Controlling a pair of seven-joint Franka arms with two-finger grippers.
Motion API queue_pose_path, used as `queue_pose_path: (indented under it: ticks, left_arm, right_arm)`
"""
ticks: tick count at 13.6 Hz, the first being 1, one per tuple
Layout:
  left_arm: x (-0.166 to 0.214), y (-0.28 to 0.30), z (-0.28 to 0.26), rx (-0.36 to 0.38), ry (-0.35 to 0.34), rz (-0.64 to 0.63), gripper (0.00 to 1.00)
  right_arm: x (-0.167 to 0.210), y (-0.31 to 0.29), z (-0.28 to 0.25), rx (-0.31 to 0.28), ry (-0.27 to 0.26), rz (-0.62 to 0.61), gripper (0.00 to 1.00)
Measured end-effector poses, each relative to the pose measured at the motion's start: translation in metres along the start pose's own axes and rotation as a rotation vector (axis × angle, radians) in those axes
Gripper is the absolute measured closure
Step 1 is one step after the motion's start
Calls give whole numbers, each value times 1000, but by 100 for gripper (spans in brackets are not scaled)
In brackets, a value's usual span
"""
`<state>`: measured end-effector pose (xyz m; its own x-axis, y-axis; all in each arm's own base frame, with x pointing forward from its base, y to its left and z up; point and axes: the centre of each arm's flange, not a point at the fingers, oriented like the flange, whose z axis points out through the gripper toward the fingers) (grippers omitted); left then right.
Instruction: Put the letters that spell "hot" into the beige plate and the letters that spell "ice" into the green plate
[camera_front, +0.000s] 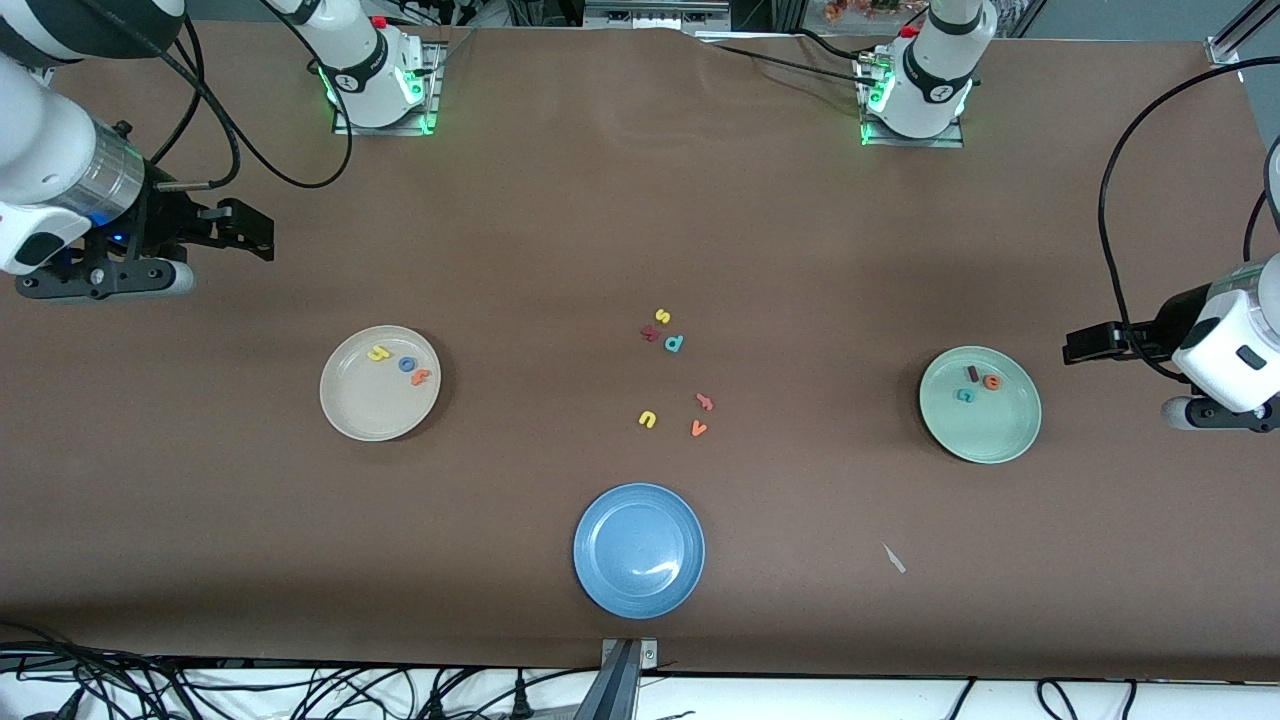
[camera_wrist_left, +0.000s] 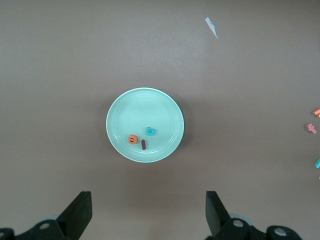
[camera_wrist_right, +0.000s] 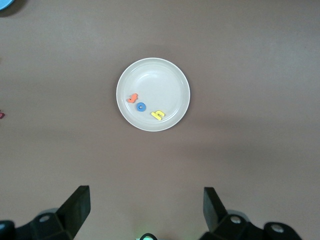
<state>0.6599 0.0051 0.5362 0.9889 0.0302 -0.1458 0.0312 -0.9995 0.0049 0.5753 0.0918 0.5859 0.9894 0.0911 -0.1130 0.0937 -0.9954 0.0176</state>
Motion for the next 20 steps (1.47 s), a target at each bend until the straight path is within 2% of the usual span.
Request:
queue_pose_path:
  ticks: [5,20]
  left_arm:
    - [0,-15,0,-2,0,11,0]
    - [0,-9,1,-2,-3,22,0]
  right_arm:
    - [1,2,1,1,1,3,0]
    - [2,10,2,2,-2,2,0]
